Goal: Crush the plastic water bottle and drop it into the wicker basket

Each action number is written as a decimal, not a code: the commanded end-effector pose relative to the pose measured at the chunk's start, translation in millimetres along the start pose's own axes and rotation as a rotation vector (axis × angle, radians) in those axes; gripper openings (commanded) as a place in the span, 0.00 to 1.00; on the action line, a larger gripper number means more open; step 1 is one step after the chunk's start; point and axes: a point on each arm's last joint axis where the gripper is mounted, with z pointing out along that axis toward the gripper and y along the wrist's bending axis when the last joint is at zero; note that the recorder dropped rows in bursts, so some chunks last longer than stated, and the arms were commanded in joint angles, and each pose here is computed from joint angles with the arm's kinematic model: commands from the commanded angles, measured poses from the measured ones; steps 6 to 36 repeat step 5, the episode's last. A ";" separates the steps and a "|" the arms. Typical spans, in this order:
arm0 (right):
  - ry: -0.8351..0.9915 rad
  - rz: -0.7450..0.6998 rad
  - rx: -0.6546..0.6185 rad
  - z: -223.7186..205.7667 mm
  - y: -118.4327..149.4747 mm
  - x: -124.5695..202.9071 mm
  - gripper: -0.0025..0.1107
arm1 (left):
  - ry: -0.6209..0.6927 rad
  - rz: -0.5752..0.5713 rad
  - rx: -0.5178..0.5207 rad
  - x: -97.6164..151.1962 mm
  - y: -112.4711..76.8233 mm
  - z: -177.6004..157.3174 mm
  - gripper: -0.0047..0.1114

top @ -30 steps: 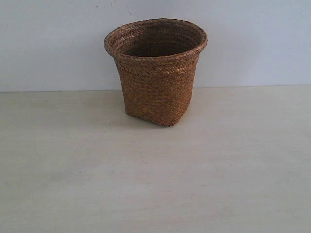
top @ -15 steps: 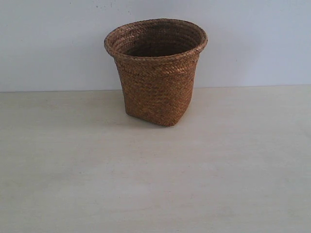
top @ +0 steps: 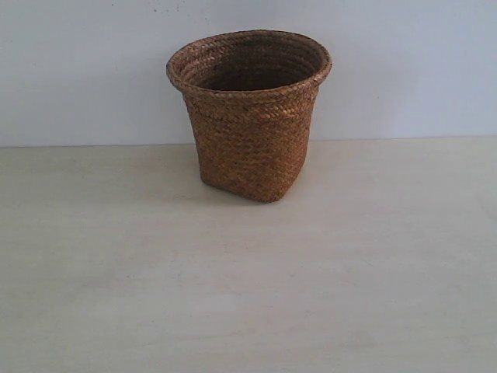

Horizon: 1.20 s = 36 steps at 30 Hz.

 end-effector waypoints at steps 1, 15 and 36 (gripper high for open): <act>-0.010 -0.015 0.006 -0.5 -0.4 -0.5 0.02 | -0.007 -0.006 -0.004 0.3 0.2 0.1 0.07; -0.010 -0.015 0.006 -0.5 -0.4 -0.5 0.02 | -0.007 -0.006 -0.004 0.3 0.2 0.1 0.07; -0.010 -0.015 0.006 -0.5 -0.4 -0.5 0.02 | -0.007 -0.006 -0.004 0.3 0.2 0.1 0.07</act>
